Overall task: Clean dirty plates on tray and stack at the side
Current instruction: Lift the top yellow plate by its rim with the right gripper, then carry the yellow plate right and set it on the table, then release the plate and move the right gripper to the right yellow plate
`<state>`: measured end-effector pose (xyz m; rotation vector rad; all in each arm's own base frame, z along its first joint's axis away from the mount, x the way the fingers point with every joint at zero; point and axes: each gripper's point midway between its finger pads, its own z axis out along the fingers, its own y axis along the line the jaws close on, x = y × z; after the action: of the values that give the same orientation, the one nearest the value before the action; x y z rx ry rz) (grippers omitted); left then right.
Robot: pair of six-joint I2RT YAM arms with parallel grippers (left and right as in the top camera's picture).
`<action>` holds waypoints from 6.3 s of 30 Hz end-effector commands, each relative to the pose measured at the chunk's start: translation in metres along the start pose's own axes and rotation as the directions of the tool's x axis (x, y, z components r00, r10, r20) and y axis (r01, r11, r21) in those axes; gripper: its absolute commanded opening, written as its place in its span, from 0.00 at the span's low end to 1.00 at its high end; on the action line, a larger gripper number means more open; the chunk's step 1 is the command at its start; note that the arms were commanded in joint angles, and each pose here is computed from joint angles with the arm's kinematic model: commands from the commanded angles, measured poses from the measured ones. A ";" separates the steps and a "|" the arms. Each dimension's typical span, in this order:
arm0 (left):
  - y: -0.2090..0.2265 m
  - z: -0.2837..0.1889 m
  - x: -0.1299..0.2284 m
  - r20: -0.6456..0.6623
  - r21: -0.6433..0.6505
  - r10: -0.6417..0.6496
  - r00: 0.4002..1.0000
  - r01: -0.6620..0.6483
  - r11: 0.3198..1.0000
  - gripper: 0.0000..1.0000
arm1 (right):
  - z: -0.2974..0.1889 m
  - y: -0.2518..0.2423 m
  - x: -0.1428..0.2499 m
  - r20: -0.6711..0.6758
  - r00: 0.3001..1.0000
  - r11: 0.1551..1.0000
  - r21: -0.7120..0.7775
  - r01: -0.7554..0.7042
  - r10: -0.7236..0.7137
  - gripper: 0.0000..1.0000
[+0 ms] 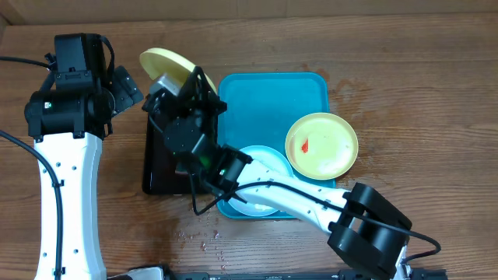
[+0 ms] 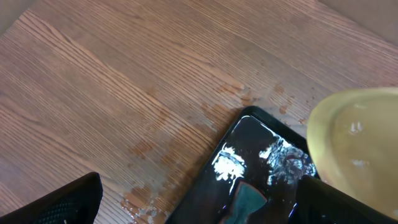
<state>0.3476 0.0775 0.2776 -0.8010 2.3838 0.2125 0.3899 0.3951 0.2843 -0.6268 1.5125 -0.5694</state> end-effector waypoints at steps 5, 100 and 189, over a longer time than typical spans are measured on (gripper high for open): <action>-0.001 -0.001 -0.001 0.001 0.005 -0.022 1.000 0.022 1.000 1.00 | -0.004 -0.024 -0.015 0.009 1.000 0.999 0.040 -0.009 0.009 0.04; -0.001 -0.001 -0.001 0.001 0.005 -0.022 1.000 0.022 1.000 1.00 | 0.016 -0.250 0.512 -0.580 -0.321 0.297 0.726 -0.620 0.749 0.04; -0.001 -0.001 -0.001 0.001 0.005 -0.022 1.000 0.022 1.000 1.00 | -0.077 -0.097 0.425 -0.904 -0.353 0.637 0.422 -0.645 0.241 0.36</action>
<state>0.3477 0.0769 0.2774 -0.8001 2.3855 0.2084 0.3116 0.0300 0.0408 0.6745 3.2171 0.0765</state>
